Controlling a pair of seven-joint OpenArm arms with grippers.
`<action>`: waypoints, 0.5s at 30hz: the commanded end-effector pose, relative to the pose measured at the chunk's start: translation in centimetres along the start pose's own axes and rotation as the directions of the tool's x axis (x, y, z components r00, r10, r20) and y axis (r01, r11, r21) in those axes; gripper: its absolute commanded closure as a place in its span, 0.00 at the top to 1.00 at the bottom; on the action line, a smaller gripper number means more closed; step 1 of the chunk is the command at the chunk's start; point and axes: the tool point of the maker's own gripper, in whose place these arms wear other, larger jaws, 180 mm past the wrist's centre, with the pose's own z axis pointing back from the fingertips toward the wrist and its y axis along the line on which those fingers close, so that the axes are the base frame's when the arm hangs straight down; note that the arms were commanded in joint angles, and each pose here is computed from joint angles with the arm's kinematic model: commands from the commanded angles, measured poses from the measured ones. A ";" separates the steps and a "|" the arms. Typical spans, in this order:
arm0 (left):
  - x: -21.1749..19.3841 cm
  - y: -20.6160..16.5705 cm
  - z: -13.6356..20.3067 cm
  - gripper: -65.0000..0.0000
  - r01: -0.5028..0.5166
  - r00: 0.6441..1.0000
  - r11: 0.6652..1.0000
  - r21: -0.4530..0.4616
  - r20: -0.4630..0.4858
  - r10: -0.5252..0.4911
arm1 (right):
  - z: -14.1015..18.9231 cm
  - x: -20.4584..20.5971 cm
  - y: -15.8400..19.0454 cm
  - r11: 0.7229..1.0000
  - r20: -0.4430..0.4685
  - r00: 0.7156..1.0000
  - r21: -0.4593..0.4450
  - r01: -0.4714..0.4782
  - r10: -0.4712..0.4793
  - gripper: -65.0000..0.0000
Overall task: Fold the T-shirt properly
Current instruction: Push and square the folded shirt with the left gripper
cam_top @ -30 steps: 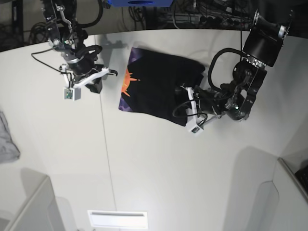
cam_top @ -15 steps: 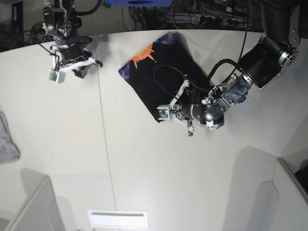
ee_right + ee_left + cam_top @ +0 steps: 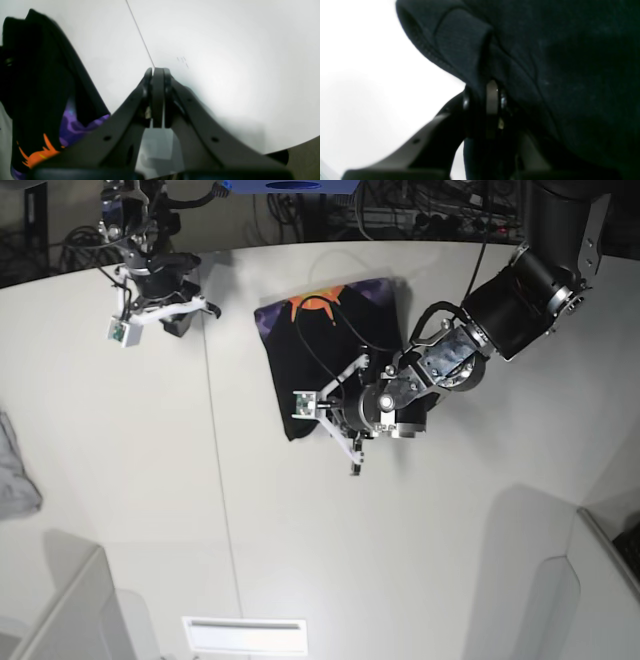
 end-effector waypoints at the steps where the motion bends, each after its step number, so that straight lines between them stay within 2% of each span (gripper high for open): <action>1: 1.2 0.4 0.3 0.00 0.007 0.998 1.000 0.000 0.058 -0.007 | 0.2 0.8 0.2 1.000 0.033 0.999 0.007 -0.002 0.002 0.00; 3: 2.2 0.2 0.3 0.00 0.012 0.994 1.000 0.000 0.110 -0.012 | 0.2 0.8 0.2 1.000 0.033 0.999 0.007 -0.002 0.002 0.00; 9: 4.4 -2.8 -0.4 0.00 0.114 0.977 0.991 -0.070 0.192 -0.098 | 0.2 0.7 0.2 1.000 0.031 1.000 0.008 -0.001 0.001 0.00; 15: 3.5 -2.8 -1.4 0.00 0.117 0.979 0.988 -0.101 0.179 -0.098 | 0.2 0.6 0.2 1.000 0.028 1.000 0.008 -0.001 0.001 0.00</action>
